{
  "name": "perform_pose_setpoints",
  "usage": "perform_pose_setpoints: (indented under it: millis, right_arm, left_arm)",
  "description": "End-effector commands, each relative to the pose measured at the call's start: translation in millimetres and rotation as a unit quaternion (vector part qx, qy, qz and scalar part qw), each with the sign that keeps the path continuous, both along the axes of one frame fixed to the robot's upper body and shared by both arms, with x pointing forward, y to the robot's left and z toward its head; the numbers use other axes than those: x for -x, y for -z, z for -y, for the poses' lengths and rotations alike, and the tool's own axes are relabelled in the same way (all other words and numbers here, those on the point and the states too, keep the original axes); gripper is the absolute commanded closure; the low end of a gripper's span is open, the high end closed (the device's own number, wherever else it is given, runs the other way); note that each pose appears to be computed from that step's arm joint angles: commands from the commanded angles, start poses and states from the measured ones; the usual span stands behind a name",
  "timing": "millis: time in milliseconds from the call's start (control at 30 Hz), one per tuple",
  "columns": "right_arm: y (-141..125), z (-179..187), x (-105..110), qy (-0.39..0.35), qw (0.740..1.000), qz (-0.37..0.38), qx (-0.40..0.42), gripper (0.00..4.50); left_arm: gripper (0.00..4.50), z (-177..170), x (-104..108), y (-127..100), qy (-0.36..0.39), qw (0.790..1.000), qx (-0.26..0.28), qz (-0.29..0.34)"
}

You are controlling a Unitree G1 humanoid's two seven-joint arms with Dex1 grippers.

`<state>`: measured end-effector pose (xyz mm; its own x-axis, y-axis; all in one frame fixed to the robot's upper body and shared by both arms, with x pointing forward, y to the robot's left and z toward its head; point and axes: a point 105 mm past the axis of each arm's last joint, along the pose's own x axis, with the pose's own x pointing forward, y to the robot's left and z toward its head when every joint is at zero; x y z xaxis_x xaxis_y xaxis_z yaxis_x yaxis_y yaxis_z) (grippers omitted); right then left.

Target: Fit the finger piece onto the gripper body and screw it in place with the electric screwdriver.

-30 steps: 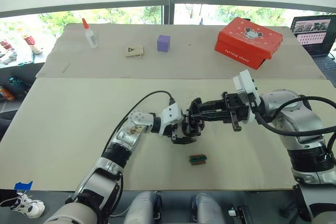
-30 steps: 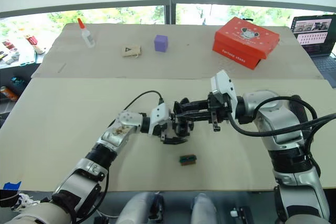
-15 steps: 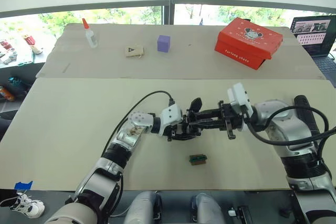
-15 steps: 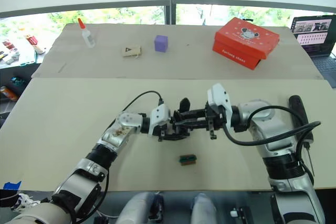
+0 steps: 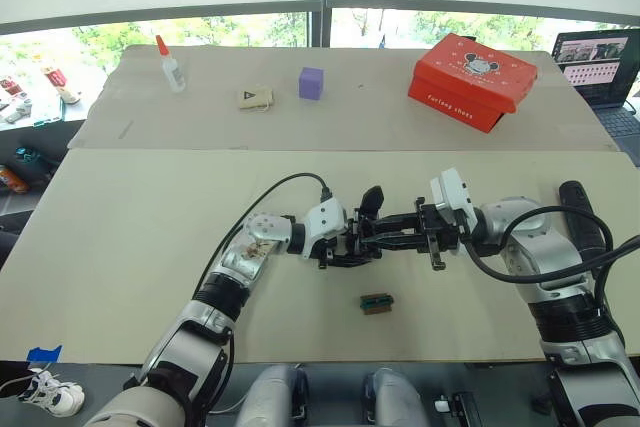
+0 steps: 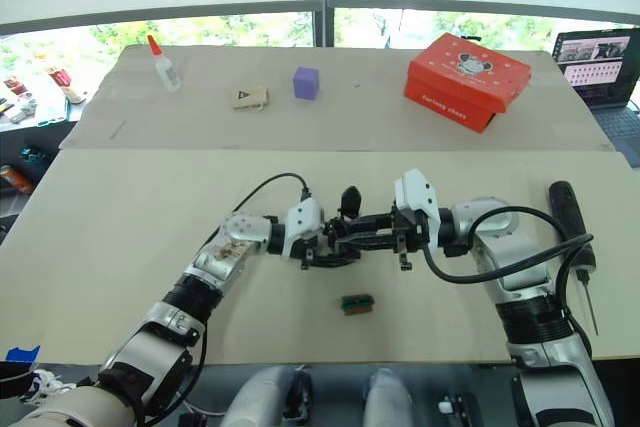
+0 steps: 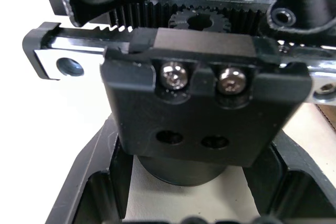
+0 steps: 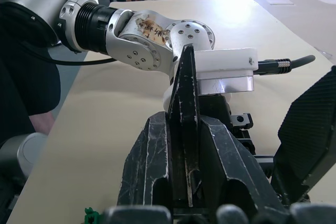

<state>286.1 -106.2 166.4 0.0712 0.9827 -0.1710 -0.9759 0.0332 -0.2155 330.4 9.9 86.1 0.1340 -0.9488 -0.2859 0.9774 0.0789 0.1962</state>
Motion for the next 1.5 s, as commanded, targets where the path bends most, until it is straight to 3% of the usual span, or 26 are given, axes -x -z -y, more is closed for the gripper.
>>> perform_pose_setpoints:
  millis: [33,967,1500]
  right_arm:
    - [-8,-1,2,-0.006,1.0,0.013,-0.017,4.18]
    - [-24,-8,6,-0.021,0.999,0.01,-0.029,4.18]
    - [19,1,-4,0.004,1.0,-0.014,0.025,4.18]
  left_arm:
    - [2.18,0,-4,-4,-0.014,1.0,0.004,0.01]
    - [2.18,-2,-3,-2,-0.015,1.0,0.001,0.007]
    - [2.18,-3,-3,-5,-0.018,1.0,0.008,0.008]
